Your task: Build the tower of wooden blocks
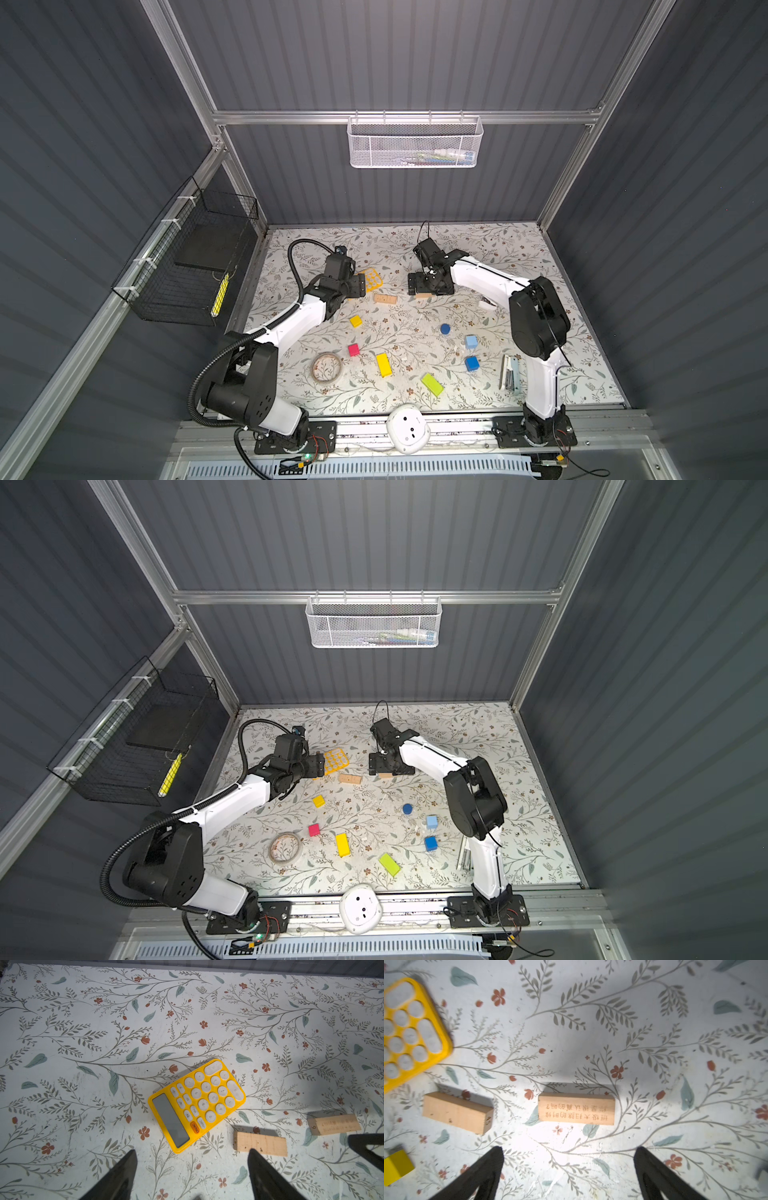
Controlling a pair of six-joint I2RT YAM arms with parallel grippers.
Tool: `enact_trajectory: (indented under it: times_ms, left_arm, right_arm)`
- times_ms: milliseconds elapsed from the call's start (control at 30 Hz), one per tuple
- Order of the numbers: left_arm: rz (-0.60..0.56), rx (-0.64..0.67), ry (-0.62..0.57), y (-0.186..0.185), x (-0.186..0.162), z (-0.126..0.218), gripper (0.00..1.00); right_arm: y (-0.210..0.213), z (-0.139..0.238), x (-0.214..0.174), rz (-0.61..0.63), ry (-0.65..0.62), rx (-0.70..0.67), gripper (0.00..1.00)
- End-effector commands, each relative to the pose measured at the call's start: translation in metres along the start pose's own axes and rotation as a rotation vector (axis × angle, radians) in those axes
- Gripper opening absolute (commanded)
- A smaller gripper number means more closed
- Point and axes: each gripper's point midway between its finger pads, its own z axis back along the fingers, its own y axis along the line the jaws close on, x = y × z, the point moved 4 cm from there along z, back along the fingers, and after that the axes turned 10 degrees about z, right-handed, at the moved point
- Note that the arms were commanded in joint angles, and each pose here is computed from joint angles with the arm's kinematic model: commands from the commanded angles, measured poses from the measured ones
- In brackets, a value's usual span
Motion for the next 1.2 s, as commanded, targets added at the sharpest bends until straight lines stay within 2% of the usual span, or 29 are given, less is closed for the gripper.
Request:
enact_trajectory:
  times_ms: [0,167,333,467,600,933,1167]
  left_arm:
    - [-0.018,-0.02,0.001,-0.005,0.005,0.005,0.83]
    - [-0.056,-0.14,0.047,-0.024,-0.002,0.002,0.82]
    - [-0.185,-0.199,0.125,-0.057,-0.019,-0.005,0.81]
    - [-0.253,-0.182,0.186,-0.079,-0.029,-0.018,0.81]
    - [-0.293,-0.101,0.261,-0.086,-0.038,-0.035,0.8]
    - [-0.31,-0.028,0.355,-0.091,-0.053,-0.051,0.82]
    - [-0.3,-0.058,0.395,-0.099,-0.062,-0.061,0.82]
  right_arm:
    - [-0.003,0.017,0.001,0.004,-0.025,0.011,0.99]
    - [-0.012,0.045,0.005,-0.019,-0.103,0.029,0.99]
    - [-0.026,0.072,0.006,-0.052,-0.186,0.067,0.99]
    - [-0.038,0.094,0.009,-0.084,-0.267,0.09,0.99]
    - [-0.046,0.122,0.016,-0.115,-0.375,0.129,0.99]
    - [-0.058,0.194,0.035,-0.162,-0.651,0.203,0.99]
    - [-0.062,0.223,0.038,-0.192,-0.756,0.276,0.99]
